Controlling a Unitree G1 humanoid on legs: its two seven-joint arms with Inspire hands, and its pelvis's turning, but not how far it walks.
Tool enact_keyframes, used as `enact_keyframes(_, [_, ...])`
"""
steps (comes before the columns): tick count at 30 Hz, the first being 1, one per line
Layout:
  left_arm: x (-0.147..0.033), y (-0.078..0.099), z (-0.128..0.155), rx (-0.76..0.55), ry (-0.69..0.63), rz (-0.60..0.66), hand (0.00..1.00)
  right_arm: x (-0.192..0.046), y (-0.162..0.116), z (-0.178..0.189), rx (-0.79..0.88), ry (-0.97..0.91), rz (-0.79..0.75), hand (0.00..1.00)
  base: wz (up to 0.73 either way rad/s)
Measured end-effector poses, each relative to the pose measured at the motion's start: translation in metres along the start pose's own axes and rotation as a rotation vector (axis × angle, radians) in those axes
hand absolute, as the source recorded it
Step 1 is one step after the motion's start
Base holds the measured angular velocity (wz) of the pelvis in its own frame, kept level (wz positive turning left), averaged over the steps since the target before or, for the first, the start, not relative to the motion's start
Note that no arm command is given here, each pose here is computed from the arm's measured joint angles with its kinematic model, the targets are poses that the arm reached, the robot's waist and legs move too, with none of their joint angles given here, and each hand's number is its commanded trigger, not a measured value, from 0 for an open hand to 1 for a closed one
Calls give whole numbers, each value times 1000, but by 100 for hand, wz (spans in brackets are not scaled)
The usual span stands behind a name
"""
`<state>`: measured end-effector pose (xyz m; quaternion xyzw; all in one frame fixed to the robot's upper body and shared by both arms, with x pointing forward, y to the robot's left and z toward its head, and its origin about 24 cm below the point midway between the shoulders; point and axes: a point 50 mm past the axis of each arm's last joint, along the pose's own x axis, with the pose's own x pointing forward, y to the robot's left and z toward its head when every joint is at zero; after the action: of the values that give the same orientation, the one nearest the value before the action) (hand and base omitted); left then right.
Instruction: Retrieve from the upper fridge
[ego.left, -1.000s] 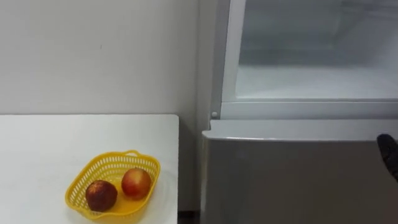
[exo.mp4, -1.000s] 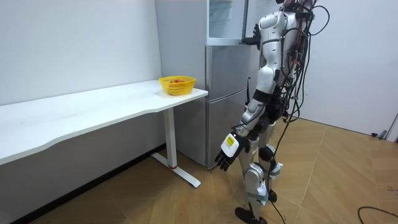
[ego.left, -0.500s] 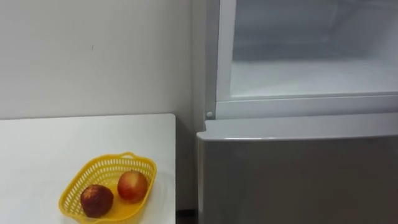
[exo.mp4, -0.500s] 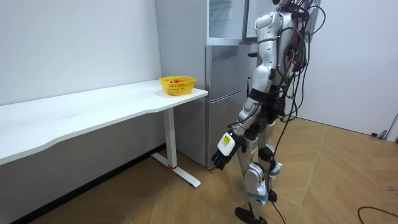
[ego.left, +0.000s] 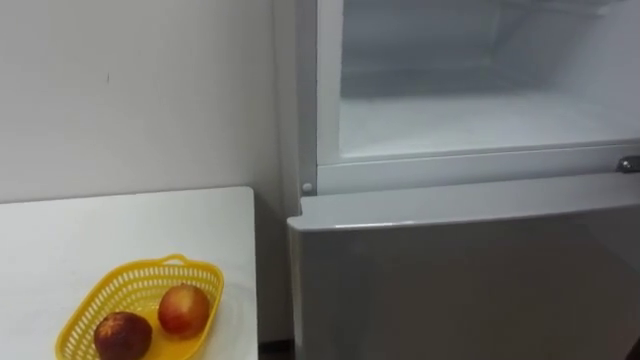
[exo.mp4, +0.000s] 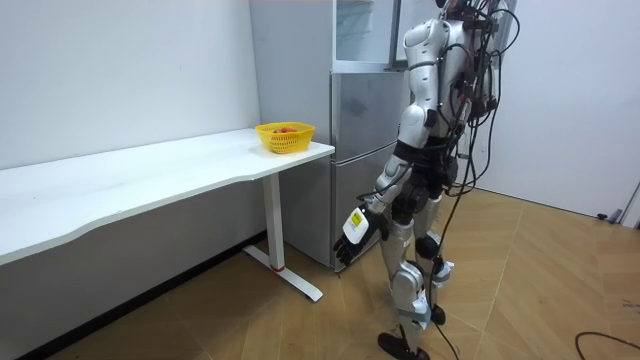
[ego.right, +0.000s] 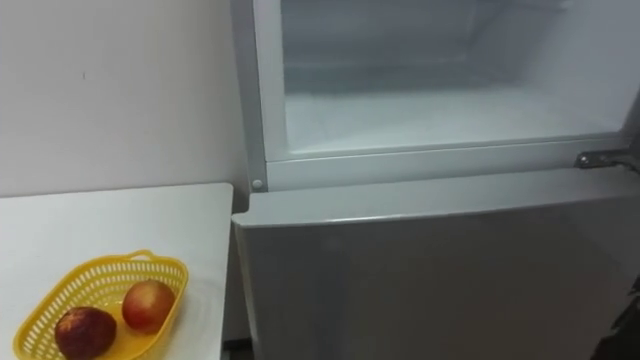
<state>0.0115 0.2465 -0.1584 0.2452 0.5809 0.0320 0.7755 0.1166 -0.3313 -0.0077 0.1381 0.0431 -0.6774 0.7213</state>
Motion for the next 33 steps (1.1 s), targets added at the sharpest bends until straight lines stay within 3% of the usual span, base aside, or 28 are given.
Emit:
enact_keyframes(7, [0, 2, -1, -19, 3, 7, 0, 9, -24, -17, 35, 136, -167, 0, 0])
enact_keyframes(16, [1, 17, 0, -100, -8, 59, 0, 33, -42, 18, 224, 86, -386, 0, -2])
enact_keyframes(25, [0, 25, -1, -125, -15, 73, 0, 51, -11, 89, 401, -154, -352, 0, -1])
enact_keyframes(33, [0, 25, -4, -126, -4, 67, 0, 35, 9, 135, 501, -348, -237, 0, 1])
